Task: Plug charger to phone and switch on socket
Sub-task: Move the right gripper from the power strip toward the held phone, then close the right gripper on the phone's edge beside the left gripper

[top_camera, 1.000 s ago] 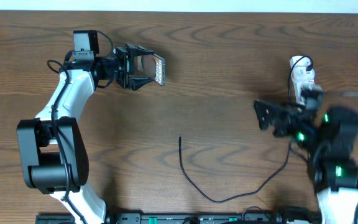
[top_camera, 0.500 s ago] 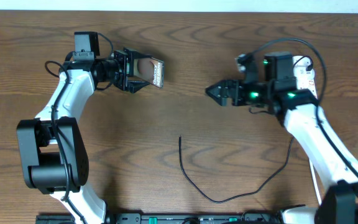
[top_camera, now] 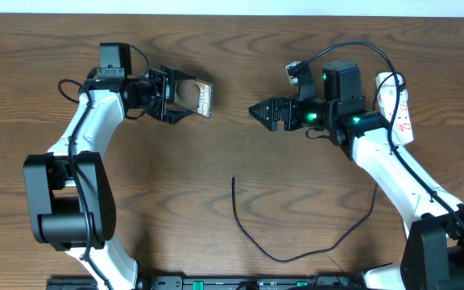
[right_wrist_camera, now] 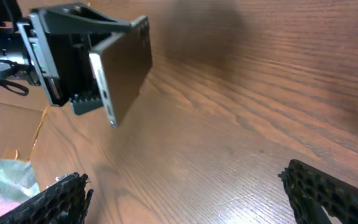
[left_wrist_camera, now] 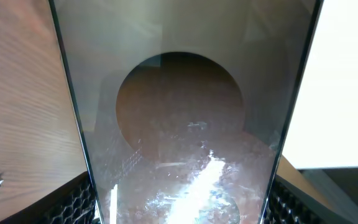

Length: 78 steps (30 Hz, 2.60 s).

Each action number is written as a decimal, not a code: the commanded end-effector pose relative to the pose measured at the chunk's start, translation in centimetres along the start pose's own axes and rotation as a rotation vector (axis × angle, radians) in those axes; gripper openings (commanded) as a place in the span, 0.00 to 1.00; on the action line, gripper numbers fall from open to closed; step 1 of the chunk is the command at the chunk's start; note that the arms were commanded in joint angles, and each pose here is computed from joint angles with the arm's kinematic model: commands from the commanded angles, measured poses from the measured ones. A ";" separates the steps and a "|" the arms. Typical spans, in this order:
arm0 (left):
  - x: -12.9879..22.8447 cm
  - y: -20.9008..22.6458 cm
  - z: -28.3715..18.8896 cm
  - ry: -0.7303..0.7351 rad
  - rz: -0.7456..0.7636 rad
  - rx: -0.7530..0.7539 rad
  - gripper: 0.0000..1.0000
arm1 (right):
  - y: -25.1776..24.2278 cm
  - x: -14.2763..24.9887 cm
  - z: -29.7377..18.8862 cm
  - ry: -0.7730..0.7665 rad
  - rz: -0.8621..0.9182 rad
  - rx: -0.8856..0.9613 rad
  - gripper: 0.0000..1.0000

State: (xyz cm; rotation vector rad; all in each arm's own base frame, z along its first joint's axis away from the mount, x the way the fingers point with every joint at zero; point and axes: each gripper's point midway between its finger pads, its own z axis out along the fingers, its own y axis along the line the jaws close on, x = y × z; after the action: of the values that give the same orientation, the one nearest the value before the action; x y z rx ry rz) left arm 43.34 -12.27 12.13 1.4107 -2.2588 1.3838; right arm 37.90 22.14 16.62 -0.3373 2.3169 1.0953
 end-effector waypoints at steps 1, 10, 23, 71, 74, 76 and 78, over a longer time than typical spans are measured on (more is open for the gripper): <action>1.6 -0.8 0.5 0.003 0.060 -0.009 0.07 | 1.0 -0.6 0.1 -0.007 -0.022 -0.026 0.99; 3.3 -0.4 2.2 0.019 0.090 -0.045 0.07 | 1.0 -0.6 0.7 -0.017 0.011 0.018 0.99; 4.9 -1.2 3.6 0.039 0.047 -0.029 0.07 | 3.0 -0.6 2.6 -0.049 0.012 0.058 0.99; 12.0 -1.6 7.0 0.208 0.068 -0.041 0.07 | 1.5 0.5 4.6 -0.062 0.050 0.197 0.52; 12.2 -1.6 7.1 0.211 0.073 -0.042 0.07 | 1.5 0.4 4.6 -0.064 0.049 0.197 0.48; 12.3 -1.6 7.2 0.213 0.077 -0.041 0.07 | 1.5 0.4 4.6 -0.064 0.049 0.196 0.45; 12.3 -1.6 7.2 0.213 0.078 -0.042 0.08 | 1.5 0.4 4.6 -0.064 0.049 0.197 0.43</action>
State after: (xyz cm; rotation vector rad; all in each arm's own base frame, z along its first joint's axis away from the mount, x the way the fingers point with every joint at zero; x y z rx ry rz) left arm 40.14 -25.20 13.68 1.1729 -2.2266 1.3696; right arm 38.30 26.13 14.62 -0.1648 2.3725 0.8769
